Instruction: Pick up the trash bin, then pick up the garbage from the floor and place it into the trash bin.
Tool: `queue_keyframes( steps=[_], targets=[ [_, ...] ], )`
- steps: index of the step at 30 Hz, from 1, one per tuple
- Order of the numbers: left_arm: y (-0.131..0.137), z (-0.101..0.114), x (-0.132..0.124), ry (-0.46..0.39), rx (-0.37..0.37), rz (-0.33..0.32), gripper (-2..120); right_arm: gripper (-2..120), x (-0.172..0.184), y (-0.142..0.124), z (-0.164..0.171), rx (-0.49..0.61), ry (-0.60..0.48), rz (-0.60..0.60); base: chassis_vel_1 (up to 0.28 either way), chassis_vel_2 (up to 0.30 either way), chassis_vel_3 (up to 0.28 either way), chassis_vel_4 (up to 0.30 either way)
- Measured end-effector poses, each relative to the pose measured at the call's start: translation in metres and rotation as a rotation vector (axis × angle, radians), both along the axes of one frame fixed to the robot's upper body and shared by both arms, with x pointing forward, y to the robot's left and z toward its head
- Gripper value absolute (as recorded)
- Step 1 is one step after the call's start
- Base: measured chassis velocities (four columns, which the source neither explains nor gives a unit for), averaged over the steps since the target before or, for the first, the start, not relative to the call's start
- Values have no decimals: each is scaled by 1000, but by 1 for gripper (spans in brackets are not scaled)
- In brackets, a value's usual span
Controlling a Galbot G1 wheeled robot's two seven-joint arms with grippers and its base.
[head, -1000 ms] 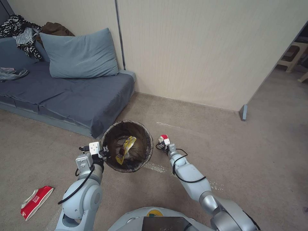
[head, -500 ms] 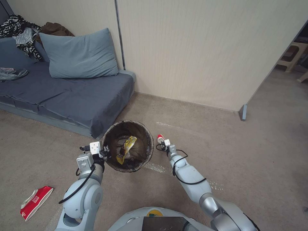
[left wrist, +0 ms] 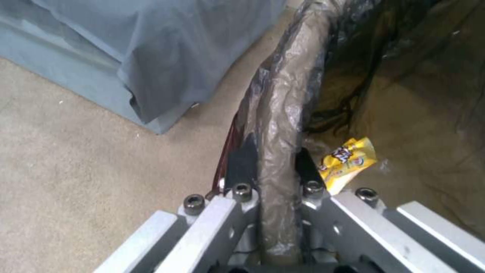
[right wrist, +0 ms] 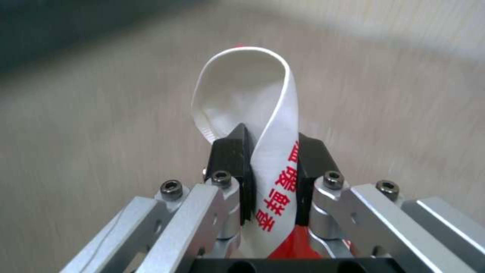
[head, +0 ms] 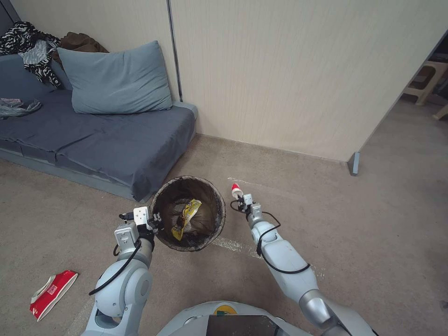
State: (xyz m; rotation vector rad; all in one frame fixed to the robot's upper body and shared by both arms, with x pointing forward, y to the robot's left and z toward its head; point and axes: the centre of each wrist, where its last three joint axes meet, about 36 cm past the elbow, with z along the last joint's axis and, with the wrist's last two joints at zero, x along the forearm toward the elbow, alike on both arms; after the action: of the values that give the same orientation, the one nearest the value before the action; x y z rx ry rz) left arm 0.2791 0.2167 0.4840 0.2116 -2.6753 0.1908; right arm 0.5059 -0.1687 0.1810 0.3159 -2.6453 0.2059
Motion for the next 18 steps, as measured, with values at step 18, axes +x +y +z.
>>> queue_keyframes(
  steps=[18],
  targets=[
    [-5, -9, 3, 47, -51, -22, 0, 14, -92, 23, 244, 546, -655, 454, 0, 0, 0, 0]
  ],
)
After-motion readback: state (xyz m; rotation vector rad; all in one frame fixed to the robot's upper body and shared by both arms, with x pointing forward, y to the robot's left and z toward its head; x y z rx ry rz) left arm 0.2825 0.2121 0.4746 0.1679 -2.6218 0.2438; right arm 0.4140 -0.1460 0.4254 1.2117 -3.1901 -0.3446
